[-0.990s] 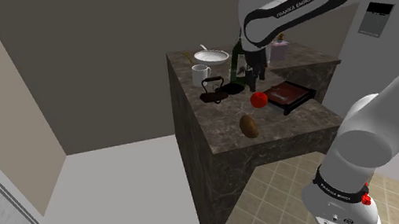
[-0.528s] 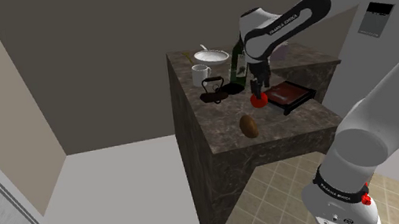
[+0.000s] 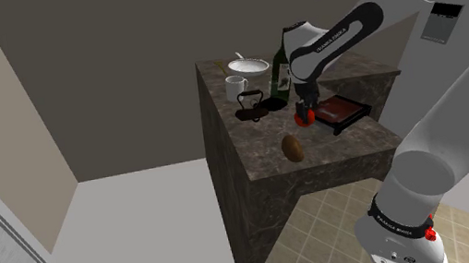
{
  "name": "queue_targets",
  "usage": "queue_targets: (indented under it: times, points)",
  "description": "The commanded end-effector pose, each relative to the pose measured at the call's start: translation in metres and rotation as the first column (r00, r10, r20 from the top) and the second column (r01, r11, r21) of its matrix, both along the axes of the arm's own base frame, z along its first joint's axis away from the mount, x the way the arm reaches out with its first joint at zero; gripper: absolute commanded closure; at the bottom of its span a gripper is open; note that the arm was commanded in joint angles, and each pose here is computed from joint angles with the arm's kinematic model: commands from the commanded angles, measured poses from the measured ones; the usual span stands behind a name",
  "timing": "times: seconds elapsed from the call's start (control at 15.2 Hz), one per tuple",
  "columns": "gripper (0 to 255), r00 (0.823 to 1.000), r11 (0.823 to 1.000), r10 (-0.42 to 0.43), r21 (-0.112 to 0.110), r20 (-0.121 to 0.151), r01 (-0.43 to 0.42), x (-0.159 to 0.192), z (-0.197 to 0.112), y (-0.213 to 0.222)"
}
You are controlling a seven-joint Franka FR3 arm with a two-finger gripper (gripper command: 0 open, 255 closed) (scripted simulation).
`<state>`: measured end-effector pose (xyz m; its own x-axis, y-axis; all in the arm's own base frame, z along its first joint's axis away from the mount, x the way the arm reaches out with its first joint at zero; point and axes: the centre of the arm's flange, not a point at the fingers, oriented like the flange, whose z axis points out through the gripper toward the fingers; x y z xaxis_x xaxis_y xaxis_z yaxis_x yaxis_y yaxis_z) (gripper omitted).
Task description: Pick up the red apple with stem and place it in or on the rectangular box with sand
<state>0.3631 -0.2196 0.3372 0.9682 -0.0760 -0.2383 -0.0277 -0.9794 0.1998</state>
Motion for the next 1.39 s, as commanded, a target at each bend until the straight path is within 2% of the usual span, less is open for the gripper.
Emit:
queue_targets:
  times: [0.0, 0.26, 0.33, 0.92, 1.32]
  points:
    - [0, 1.0, 1.0, 0.0, 0.0, 0.0, 0.0, 0.0, -0.001, 0.0]
    - [0, 1.0, 1.0, 0.0, 0.0, 0.0, 0.0, 0.0, -0.001, 0.0]
    - [255, 1.0, 1.0, 0.0, 0.0, 0.0, 0.0, 0.0, -0.001, 0.0]
    - [255, 1.0, 1.0, 0.0, 0.0, 0.0, 0.0, 0.0, -0.001, 0.0]
    - [255, 1.0, 1.0, 0.0, 0.0, 0.0, 0.0, 0.0, 0.031, 0.0]
